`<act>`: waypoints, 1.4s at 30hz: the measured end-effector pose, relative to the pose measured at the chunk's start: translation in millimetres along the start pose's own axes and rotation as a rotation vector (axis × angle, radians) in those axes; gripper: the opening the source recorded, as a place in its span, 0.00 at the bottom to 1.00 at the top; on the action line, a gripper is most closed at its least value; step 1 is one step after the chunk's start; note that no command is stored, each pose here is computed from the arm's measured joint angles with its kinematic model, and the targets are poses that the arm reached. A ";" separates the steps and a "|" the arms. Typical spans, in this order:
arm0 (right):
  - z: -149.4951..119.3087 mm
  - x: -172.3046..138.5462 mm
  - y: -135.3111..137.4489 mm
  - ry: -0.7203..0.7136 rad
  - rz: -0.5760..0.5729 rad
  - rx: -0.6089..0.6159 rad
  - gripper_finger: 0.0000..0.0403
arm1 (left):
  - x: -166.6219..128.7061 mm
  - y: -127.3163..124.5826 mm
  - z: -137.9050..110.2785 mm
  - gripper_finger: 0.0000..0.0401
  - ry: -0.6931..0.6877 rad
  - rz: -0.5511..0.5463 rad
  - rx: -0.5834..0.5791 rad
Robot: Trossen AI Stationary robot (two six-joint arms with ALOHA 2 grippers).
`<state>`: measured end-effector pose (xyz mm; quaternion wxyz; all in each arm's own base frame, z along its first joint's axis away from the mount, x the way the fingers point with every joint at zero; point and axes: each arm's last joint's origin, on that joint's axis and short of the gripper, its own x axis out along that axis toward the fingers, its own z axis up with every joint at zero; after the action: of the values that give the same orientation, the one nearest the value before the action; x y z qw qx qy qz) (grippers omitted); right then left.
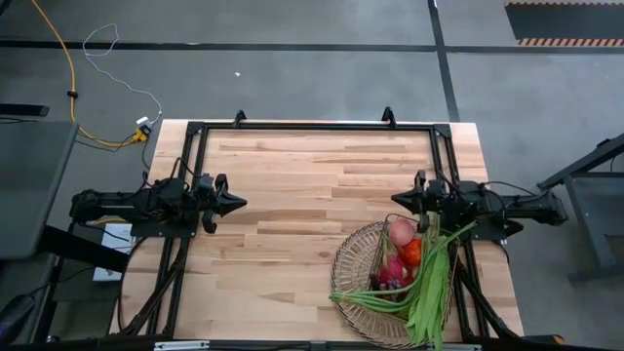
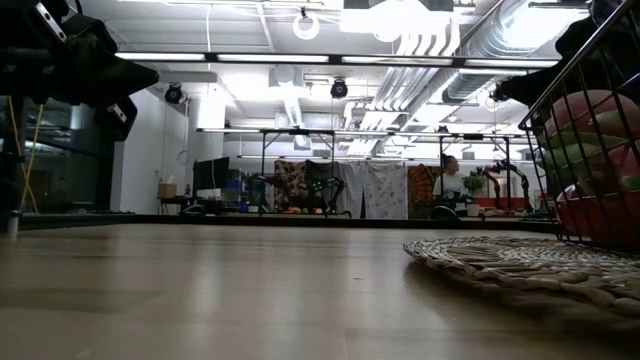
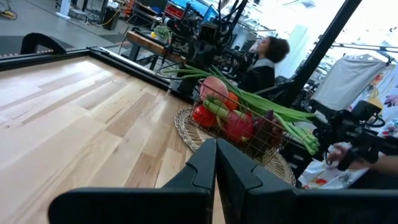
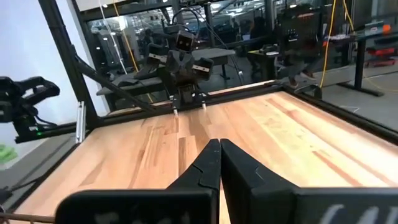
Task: Build produce basket
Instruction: Return to Home Position
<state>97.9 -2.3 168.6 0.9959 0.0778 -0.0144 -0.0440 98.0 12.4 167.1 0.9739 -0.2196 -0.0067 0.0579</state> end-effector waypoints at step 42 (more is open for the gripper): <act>-0.1 0.0 0.0 0.003 0.000 0.107 0.00 | 0.0 0.0 0.0 0.00 0.000 0.000 0.000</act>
<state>97.8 -2.3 168.4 0.9903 0.1309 -0.0150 -0.0432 98.0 12.4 167.1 0.9739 -0.2194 -0.0067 0.0579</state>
